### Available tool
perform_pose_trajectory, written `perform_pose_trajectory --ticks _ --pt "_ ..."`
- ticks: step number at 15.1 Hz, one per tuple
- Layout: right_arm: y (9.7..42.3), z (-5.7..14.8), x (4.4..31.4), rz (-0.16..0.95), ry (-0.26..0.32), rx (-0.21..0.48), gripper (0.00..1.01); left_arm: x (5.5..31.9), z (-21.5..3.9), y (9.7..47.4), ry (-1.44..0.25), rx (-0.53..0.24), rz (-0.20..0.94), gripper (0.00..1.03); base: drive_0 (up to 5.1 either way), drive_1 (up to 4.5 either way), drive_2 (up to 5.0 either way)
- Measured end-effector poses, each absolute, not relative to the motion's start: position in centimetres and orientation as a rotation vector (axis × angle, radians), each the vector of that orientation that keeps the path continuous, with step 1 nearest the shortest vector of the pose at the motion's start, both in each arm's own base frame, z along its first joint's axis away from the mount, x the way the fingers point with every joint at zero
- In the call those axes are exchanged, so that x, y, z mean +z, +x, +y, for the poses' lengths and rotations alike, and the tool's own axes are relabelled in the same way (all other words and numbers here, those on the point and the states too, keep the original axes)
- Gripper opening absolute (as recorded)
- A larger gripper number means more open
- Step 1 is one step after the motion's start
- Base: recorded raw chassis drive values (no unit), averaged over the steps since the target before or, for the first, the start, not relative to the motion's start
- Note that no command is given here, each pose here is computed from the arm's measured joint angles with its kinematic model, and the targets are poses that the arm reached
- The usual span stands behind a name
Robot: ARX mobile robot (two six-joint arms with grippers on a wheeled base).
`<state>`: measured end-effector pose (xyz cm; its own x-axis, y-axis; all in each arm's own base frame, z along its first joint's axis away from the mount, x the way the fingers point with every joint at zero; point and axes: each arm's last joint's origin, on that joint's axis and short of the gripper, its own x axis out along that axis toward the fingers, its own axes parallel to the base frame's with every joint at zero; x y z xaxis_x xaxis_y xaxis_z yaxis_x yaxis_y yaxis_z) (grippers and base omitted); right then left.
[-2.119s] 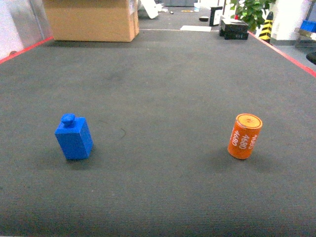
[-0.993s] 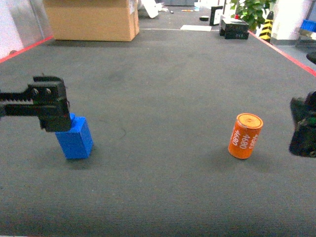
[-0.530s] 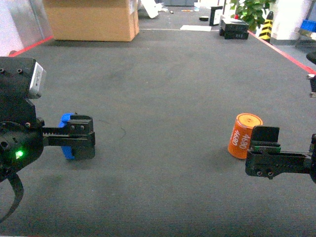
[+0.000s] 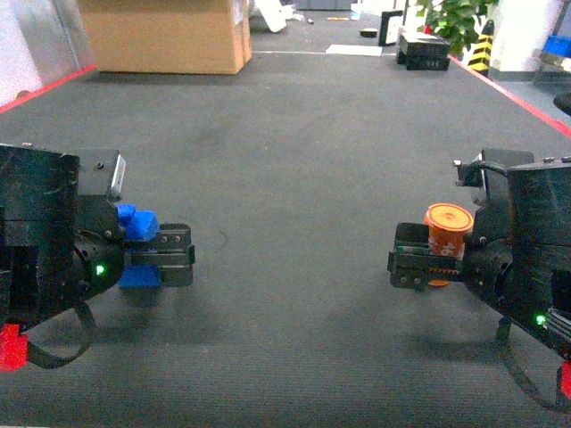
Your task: Sort blue parts and orange caps into right shelf containers
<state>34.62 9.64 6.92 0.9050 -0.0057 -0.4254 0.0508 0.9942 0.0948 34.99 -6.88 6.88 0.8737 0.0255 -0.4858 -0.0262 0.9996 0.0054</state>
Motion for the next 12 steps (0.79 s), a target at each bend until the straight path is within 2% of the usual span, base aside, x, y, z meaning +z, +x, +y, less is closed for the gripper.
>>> perform_pose_trajectory --ticks 2,3,5,8,9,11,12 --pt "34.74 9.61 7.17 0.408 0.097 -0.051 0.97 6.84 -6.91 35.02 -0.020 0.030 0.505 0.98 0.0 0.00 0.0" --pt "34.78 9.60 7.24 0.401 0.082 -0.055 0.90 6.87 -6.96 35.03 -0.022 0.029 0.502 0.98 0.0 0.00 0.0" --pt "34.74 9.60 7.13 0.415 0.045 -0.049 0.74 6.91 -6.98 35.06 -0.024 0.029 0.498 0.84 0.0 0.00 0.0" --pt "34.70 9.68 7.08 0.421 0.018 -0.041 0.55 6.88 -6.98 35.04 -0.026 0.029 0.500 0.66 0.0 0.00 0.0" --pt "34.66 9.87 7.08 0.423 0.007 -0.032 0.48 6.91 -6.99 35.06 -0.031 0.030 0.497 0.57 0.0 0.00 0.0" --pt "34.67 9.89 7.10 0.424 0.002 -0.031 0.45 6.97 -6.99 35.08 -0.036 0.030 0.489 0.44 0.0 0.00 0.0" --pt "34.68 9.90 7.13 0.423 0.002 -0.030 0.45 6.97 -6.98 35.03 -0.037 0.029 0.484 0.44 0.0 0.00 0.0"
